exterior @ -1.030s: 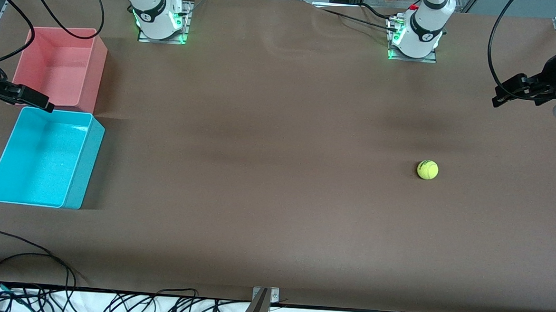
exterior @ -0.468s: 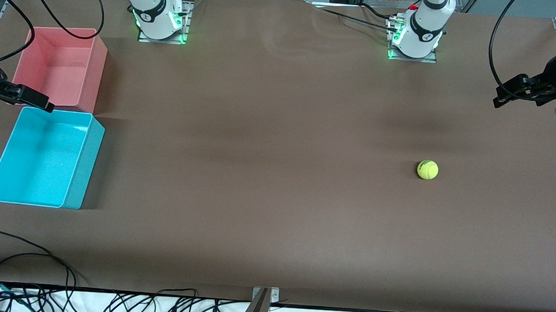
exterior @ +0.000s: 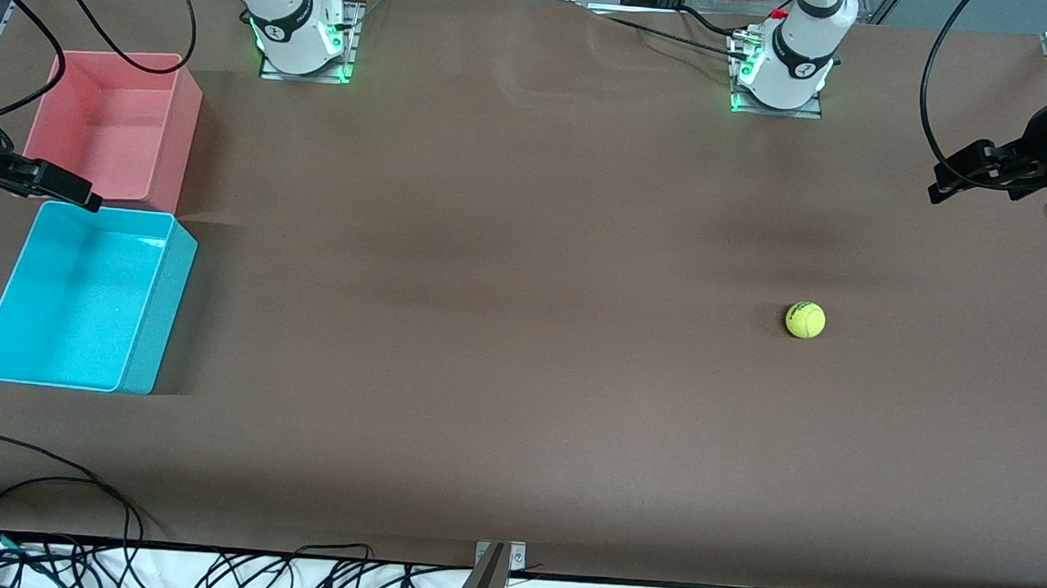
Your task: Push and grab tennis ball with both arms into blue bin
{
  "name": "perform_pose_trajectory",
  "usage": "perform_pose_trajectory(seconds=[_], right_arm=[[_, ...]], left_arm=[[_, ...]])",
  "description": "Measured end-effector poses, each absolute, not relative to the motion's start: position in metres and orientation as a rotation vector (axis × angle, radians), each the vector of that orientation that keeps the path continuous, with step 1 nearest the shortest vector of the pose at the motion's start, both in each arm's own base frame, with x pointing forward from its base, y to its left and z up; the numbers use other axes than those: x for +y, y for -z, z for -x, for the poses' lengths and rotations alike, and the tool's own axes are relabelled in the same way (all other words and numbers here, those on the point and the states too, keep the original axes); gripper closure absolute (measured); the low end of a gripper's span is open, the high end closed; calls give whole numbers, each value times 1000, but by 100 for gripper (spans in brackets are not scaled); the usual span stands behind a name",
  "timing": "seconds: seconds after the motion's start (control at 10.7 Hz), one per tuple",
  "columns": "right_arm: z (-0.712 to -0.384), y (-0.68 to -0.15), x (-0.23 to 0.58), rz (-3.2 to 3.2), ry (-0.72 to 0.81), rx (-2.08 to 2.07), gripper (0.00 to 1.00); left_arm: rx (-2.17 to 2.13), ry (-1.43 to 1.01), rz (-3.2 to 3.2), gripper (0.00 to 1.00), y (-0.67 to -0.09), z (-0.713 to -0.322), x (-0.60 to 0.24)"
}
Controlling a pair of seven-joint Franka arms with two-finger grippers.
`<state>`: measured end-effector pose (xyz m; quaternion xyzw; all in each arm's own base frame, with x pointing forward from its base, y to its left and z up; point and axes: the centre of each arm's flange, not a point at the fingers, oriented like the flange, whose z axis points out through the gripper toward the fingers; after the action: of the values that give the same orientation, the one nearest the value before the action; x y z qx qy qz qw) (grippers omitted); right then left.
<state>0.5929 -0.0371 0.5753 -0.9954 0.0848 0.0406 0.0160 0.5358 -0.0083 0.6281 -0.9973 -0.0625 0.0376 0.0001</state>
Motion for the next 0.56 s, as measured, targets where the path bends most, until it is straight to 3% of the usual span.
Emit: perform_pose_trajectory(seconds=[0.56], right_arm=[[-593,-575,-37,3096,-126,264,0]], left_arm=[[-197,-123,3133,0,-626,-537,-8]])
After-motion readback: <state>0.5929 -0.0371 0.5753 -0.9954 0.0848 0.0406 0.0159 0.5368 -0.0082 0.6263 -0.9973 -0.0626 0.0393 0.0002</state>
